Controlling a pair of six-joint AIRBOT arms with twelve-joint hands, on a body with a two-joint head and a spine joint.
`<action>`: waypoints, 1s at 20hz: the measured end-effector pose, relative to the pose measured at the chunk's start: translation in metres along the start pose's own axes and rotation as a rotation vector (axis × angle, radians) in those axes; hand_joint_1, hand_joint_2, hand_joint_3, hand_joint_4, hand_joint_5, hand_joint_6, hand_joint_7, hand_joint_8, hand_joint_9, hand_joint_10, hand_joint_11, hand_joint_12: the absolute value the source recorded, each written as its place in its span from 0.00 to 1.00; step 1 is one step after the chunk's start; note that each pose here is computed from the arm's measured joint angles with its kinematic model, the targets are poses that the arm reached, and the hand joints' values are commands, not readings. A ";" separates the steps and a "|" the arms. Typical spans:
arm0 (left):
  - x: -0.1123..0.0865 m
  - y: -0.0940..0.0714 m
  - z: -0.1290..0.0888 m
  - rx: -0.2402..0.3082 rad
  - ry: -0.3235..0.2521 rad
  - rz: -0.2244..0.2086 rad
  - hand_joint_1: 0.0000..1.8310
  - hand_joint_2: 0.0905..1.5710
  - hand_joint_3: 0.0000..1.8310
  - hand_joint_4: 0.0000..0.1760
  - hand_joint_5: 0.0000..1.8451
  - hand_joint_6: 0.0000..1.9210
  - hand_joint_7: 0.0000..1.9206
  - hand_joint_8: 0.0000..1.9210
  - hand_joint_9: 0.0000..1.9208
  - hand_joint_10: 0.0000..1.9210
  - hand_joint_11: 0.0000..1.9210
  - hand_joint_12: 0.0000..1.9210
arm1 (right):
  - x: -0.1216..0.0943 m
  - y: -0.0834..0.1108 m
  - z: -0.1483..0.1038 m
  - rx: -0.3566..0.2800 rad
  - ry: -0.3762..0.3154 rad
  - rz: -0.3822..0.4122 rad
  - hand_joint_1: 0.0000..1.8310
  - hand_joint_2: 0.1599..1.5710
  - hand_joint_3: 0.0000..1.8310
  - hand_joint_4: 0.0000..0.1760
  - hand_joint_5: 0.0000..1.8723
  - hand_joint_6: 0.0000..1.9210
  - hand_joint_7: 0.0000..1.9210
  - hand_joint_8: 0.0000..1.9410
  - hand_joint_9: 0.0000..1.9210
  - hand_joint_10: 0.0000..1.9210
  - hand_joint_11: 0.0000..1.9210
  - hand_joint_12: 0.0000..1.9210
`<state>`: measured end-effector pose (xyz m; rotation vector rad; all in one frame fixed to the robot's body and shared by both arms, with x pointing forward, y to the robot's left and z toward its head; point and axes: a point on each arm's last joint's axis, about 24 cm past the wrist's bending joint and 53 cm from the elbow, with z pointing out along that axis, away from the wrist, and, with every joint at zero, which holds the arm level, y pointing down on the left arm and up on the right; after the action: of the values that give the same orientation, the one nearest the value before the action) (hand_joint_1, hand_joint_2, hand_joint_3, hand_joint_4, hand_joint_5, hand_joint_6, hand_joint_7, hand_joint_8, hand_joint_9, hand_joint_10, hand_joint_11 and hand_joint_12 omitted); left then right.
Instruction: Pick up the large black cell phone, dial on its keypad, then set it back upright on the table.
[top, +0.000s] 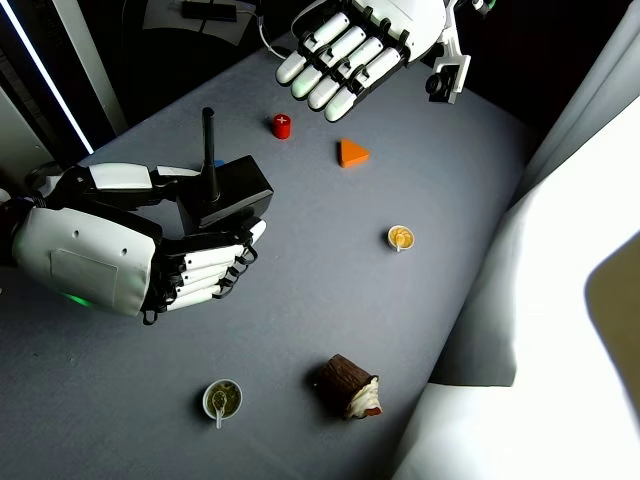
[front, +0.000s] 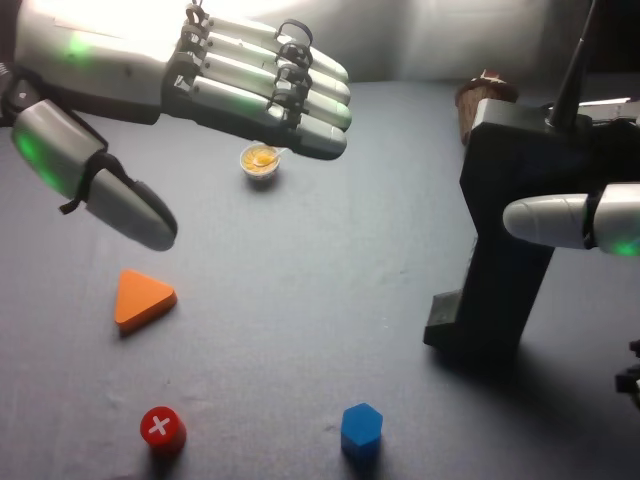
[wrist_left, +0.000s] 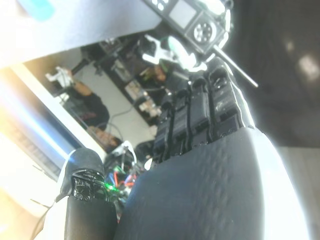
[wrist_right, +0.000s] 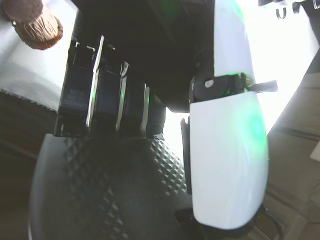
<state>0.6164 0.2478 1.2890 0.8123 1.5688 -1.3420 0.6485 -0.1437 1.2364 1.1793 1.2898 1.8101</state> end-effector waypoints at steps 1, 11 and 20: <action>-0.003 0.001 0.000 -0.003 -0.014 0.005 0.01 0.76 0.00 0.00 0.03 0.00 0.02 0.00 0.01 0.00 0.00 0.05 | 0.001 0.003 -0.001 -0.005 0.010 -0.018 0.75 0.68 0.00 0.00 0.53 0.40 0.48 0.55 0.47 0.71 0.53 0.66; 0.003 0.015 0.002 -0.059 0.010 -0.008 0.03 0.76 0.00 0.00 0.05 0.00 0.05 0.00 0.05 0.00 0.00 0.11 | 0.005 0.060 -0.005 -0.178 0.073 -0.159 0.81 0.67 0.00 0.00 0.51 0.43 0.49 0.47 0.48 0.60 0.48 0.78; 0.006 0.025 0.016 -0.082 0.014 0.001 0.43 0.75 0.00 0.00 0.12 0.00 0.20 0.01 0.28 0.04 0.05 0.66 | 0.015 0.100 -0.007 -0.285 0.093 -0.168 0.81 0.66 0.00 0.00 0.53 0.37 0.49 0.49 0.48 0.59 0.49 0.78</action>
<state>0.6398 0.2370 1.2738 0.7737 1.6234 -1.2653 0.6378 -0.1669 1.3340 0.8176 1.1000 1.8677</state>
